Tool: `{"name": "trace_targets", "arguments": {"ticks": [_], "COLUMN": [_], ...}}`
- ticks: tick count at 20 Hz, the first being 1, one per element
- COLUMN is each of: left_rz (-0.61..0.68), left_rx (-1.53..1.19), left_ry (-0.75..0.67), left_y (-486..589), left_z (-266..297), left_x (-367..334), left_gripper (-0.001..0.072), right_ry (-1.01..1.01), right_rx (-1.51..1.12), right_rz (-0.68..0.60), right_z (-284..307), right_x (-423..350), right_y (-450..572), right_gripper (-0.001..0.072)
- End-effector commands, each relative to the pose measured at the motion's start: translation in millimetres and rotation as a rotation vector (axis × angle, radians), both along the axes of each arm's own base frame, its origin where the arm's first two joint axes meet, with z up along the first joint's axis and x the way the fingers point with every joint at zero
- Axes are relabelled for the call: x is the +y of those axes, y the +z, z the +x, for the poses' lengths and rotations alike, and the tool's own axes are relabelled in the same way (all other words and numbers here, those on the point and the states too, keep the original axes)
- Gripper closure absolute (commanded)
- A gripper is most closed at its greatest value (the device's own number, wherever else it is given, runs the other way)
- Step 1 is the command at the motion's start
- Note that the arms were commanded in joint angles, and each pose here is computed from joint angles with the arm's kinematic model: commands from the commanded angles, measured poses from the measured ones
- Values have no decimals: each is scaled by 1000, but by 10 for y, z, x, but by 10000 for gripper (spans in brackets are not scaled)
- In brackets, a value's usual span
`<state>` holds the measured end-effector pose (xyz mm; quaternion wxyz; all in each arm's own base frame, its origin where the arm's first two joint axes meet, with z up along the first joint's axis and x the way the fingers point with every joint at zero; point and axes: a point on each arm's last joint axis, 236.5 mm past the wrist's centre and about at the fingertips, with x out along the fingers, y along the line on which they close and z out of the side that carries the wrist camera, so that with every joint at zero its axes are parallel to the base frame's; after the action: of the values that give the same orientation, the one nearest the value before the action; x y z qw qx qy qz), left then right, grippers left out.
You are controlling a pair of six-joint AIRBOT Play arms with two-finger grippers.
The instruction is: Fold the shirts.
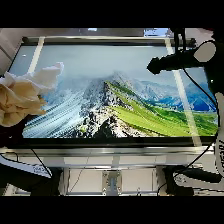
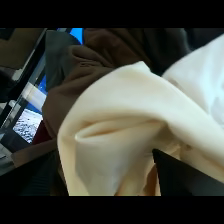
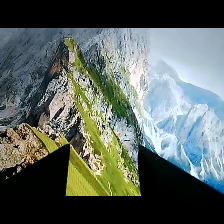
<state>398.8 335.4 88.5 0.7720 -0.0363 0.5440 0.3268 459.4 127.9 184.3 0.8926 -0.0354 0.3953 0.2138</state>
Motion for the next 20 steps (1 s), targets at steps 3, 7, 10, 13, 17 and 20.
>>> {"name": "trace_targets", "arguments": {"ticks": [3,7,10,13,17,20], "left_rz": [-180,-241,-231,-302,-588,-786], "left_rx": [-65,-119,-230,-531,-876,-860], "left_ry": [12,-32,-67,-192,-562,-862], "left_y": [-328,-232,355,1273,2465,2709], "left_z": [122,267,390,639,813,700], "left_x": [-134,-296,-388,-924,-2438,-3753], "left_gripper": [121,693,693,693,694,694], "right_ry": [-1,-1,1,1,-2,-32], "right_rx": [-8,-8,0,-2,-3,-12], "right_rz": [5,3,2,2,-7,-102], "right_z": [15,15,1,4,8,44], "right_x": [10,7,7,9,-12,-225], "right_y": [14,12,1,4,-3,-58], "right_gripper": [209,209,210,210,210,210]}}
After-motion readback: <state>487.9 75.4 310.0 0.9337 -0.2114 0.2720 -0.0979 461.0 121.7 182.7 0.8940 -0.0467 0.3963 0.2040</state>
